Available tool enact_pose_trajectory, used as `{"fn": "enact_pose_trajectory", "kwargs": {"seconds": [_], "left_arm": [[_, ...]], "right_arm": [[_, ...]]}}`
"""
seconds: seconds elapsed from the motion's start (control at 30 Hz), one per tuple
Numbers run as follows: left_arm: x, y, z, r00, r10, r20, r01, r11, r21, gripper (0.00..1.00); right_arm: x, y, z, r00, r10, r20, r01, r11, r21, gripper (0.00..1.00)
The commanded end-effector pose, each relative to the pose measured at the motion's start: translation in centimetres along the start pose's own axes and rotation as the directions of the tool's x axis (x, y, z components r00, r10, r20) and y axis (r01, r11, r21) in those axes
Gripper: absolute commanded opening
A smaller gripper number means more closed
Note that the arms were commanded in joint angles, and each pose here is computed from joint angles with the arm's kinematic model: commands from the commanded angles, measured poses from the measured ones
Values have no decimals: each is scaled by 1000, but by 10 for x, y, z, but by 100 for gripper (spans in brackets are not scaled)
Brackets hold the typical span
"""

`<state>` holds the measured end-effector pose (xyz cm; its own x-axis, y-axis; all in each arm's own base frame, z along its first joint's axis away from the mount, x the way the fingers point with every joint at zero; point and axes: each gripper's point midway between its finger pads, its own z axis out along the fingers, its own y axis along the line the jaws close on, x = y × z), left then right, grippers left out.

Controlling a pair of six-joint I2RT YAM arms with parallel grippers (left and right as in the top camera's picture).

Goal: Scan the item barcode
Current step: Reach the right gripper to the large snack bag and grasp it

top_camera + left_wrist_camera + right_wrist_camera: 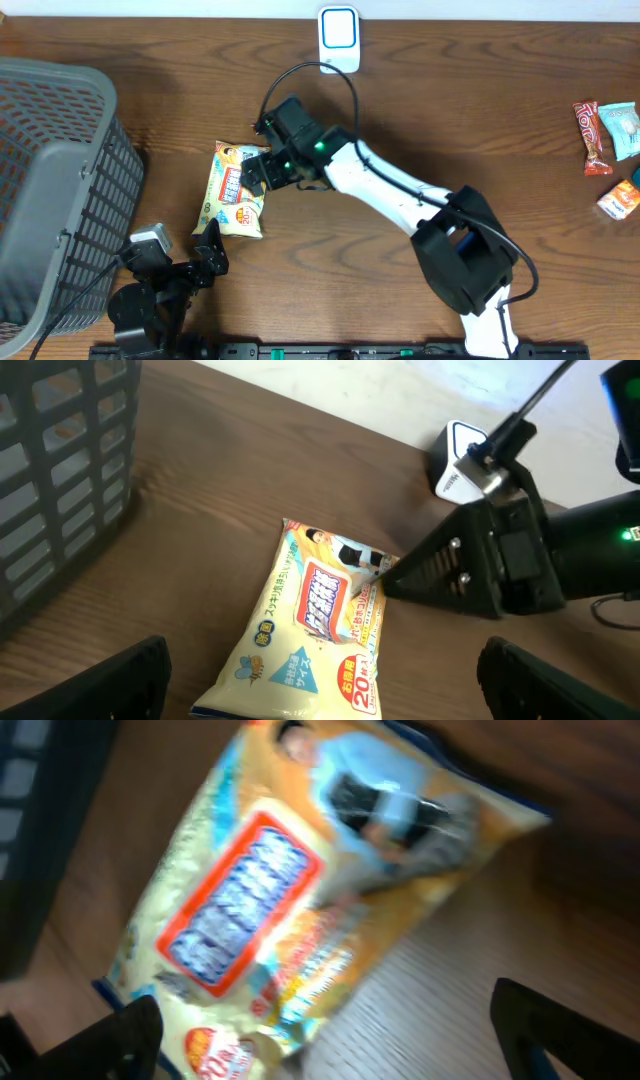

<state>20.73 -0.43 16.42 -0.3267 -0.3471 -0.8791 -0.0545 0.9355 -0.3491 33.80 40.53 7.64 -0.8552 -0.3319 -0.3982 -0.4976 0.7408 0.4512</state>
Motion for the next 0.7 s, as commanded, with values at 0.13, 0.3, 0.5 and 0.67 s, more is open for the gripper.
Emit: {"fn": "enact_pose_trajectory", "kwargs": {"seconds": [0.13, 0.3, 0.5, 0.67], "left_arm": [[0, -2, 0, 1000, -5, 1, 5, 1000, 11, 98], [0, -2, 0, 1000, -5, 1, 5, 1000, 11, 98], [0, -2, 0, 1000, -5, 1, 5, 1000, 11, 98], [0, -2, 0, 1000, -5, 1, 5, 1000, 11, 98]], "right_arm": [[-14, 2, 5, 991, 125, 52, -124, 992, -22, 99], [-16, -3, 27, 973, 223, 56, -220, 974, -51, 99], [-20, 1, 45, 953, 297, 54, -289, 950, -122, 100], [-16, 1, 59, 948, 317, 33, -308, 939, -154, 99]]}}
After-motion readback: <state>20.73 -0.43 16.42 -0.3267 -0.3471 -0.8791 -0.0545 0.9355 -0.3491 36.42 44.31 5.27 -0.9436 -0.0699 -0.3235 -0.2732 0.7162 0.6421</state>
